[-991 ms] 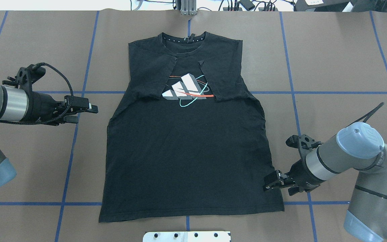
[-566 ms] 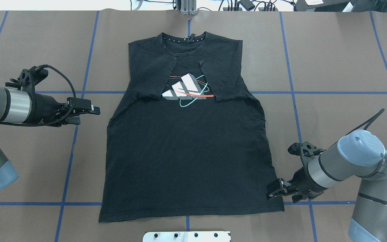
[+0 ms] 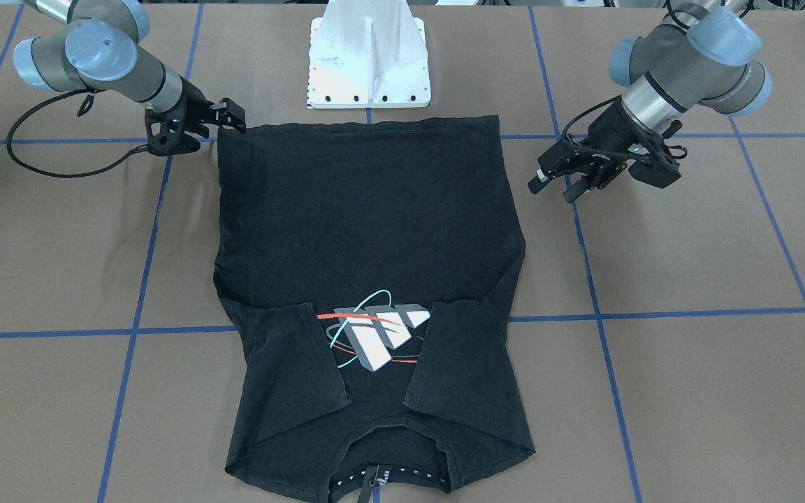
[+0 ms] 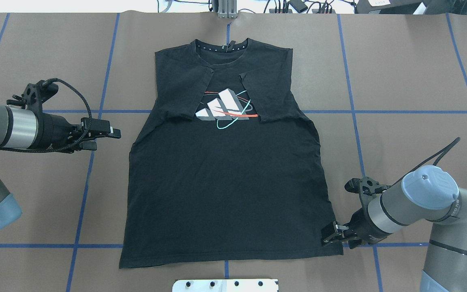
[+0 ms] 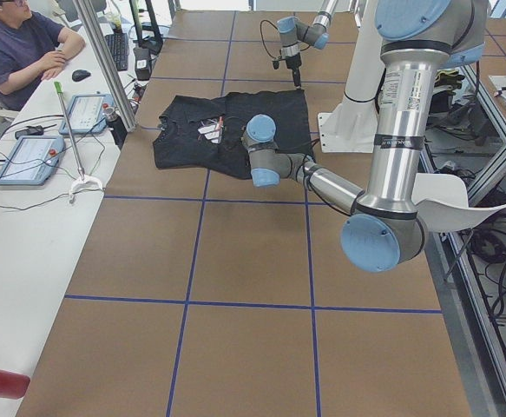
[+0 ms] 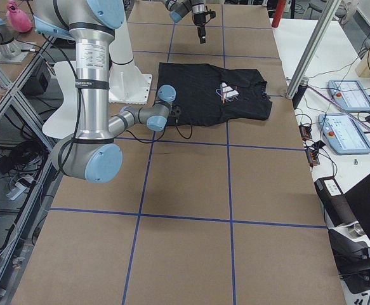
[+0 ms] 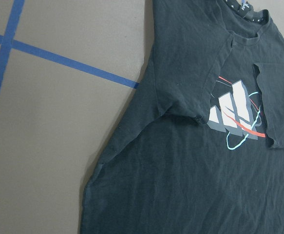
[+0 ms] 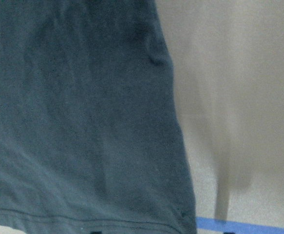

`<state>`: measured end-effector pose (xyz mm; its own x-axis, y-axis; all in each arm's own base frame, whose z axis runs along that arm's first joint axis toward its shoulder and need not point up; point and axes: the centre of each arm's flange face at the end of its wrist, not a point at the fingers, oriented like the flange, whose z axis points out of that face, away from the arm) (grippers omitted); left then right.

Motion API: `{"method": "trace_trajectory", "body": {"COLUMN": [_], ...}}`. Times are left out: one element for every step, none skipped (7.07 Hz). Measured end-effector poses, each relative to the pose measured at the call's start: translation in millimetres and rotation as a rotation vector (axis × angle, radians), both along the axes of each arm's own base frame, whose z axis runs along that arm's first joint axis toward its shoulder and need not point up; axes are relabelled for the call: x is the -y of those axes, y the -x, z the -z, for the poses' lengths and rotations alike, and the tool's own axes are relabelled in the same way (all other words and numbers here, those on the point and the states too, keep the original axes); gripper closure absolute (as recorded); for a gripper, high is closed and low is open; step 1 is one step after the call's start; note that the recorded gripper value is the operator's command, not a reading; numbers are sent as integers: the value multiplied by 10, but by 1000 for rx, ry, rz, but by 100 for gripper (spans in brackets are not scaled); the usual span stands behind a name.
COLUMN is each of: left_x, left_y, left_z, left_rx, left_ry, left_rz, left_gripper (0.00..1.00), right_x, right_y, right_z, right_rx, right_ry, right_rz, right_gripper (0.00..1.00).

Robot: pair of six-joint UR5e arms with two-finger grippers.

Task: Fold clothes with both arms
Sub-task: 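Grasp the hem corner with the right gripper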

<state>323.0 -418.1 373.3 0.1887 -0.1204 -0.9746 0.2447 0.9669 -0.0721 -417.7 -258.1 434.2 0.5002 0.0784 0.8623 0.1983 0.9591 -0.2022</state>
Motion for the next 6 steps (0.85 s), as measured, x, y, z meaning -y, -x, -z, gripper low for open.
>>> {"method": "trace_trajectory", "body": {"left_x": [0,0,-2,-1,1,5], "left_y": [0,0,-2,-4,-4,-9], "left_z": [-3,-8,-17,-21,-29,-40], "left_rx": [0,1,2,3,5,6], "left_ry": [0,1,2,3,3,5], "left_rz": [0,0,0,-1,0,0], "left_gripper": [0,0,0,0,0,0], "right_x": [0,0,0,-2,-3,-4], "right_y": [1,1,4,6,4,4], "right_z": [-6,-9,-13,-17,-22,-23], "right_rx": [-1,-2,-2,-3,-3,-3], "right_ry": [-1,-1,-1,0,0,1], "right_rz": [-1,-2,-2,-1,0,0], "right_gripper": [33,34,34,34,34,34]}}
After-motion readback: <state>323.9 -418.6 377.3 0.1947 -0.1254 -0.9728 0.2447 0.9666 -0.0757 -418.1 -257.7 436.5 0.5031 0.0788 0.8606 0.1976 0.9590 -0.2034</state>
